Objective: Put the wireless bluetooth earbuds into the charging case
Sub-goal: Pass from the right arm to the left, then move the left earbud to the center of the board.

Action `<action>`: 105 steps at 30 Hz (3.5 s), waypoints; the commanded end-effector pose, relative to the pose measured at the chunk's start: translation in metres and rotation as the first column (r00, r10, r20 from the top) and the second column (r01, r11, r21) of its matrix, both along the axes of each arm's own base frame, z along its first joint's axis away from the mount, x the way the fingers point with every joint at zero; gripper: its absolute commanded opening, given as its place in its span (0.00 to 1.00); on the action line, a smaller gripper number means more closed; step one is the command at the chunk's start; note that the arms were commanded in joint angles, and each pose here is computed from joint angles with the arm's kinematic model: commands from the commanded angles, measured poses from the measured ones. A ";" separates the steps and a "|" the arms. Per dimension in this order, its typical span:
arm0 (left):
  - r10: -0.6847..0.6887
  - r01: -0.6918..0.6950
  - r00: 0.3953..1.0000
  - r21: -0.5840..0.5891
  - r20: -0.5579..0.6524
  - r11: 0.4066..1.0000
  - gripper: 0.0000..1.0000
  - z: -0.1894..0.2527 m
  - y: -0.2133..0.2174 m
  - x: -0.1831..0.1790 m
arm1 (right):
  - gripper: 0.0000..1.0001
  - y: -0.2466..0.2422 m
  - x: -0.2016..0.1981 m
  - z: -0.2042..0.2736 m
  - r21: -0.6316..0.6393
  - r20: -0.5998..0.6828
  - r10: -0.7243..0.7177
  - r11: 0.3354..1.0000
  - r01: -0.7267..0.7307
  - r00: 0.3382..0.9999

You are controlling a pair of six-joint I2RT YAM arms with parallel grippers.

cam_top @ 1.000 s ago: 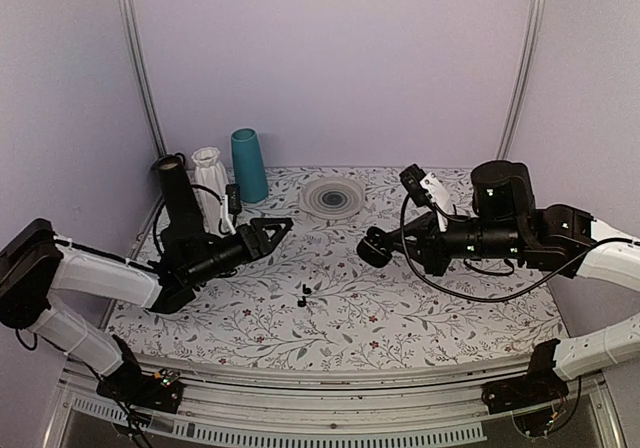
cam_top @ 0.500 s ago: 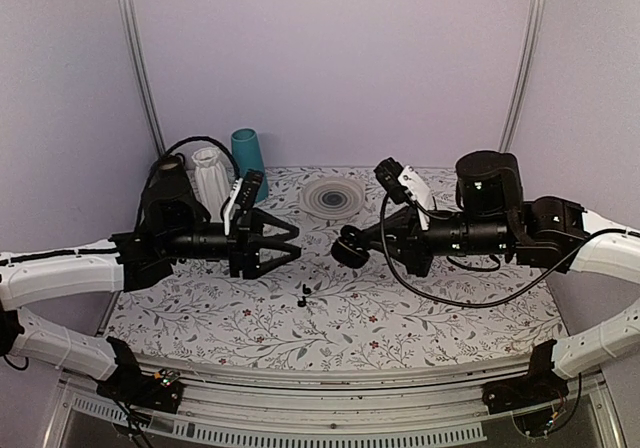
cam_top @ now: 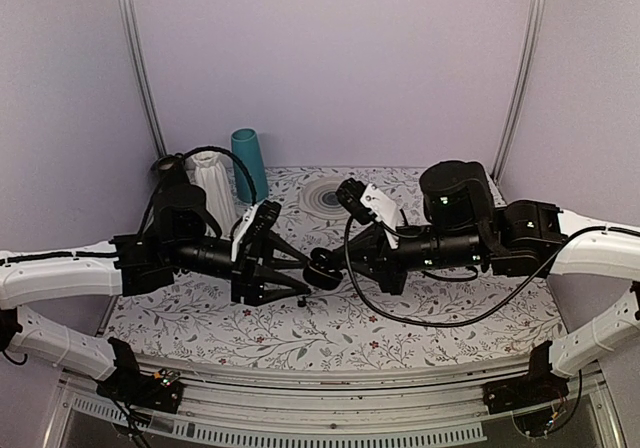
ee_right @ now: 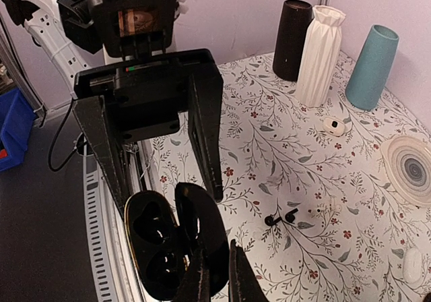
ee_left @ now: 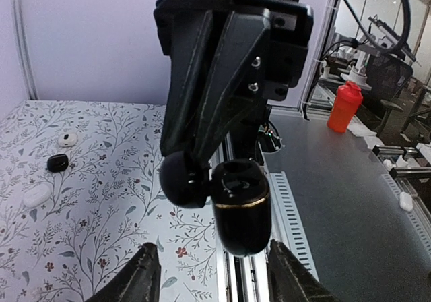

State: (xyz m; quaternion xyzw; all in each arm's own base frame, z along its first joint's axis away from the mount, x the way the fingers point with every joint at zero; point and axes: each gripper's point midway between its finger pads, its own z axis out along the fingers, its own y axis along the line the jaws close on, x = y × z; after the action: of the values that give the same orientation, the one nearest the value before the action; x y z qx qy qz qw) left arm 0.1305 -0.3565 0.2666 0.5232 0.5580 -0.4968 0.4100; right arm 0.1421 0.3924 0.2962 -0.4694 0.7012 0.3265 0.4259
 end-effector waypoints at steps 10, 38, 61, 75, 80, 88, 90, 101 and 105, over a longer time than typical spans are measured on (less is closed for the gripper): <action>-0.068 0.069 0.997 -0.048 0.027 0.996 0.46 0.023 -0.006 -0.015 | 0.03 0.009 0.009 0.030 0.065 0.055 -0.044 0.997 0.041 0.998; -0.038 0.036 0.999 -0.079 -0.025 0.996 0.29 0.030 -0.006 -0.012 | 0.03 0.020 0.011 0.022 0.047 0.067 -0.063 0.997 0.060 0.996; 0.015 -0.018 0.999 -0.106 -0.032 0.994 0.31 0.035 -0.003 -0.006 | 0.03 0.020 0.013 0.034 0.087 0.088 -0.091 0.993 0.083 0.992; 0.012 -0.014 1.000 -0.116 -0.018 0.993 0.05 0.036 -0.001 -0.007 | 0.03 0.015 0.015 0.041 0.129 0.093 -0.112 0.987 0.099 0.989; 0.027 -0.026 1.000 -0.125 -0.001 0.992 0.00 0.037 0.000 -0.005 | 0.11 0.012 0.015 0.045 0.158 0.087 -0.123 0.982 0.108 0.989; 0.046 -0.046 0.999 -0.157 -0.004 0.987 0.00 0.039 0.008 0.001 | 0.31 0.012 0.015 0.039 0.178 0.047 -0.136 0.976 0.125 0.990; 0.053 -0.054 0.999 -0.164 -0.010 0.985 0.00 0.039 0.011 0.004 | 0.33 0.011 0.015 0.039 0.186 0.040 -0.141 0.974 0.131 0.989; 0.175 -0.182 0.983 -0.191 -0.055 0.965 0.00 0.039 0.033 0.037 | 0.47 0.002 0.023 0.044 0.248 -0.011 -0.149 0.958 0.147 0.989; 0.252 -0.260 0.966 -0.203 -0.063 0.944 0.00 0.040 0.046 0.054 | 0.52 -0.007 0.033 0.044 0.267 -0.041 -0.177 0.947 0.181 0.983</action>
State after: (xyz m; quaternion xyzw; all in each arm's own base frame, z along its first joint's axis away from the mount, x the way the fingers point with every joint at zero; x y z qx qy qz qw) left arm 0.1696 -0.3246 0.2950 0.4217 0.5733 -0.5141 0.4789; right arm 0.1686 0.3960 0.3240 -0.3707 0.6999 0.3552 0.4966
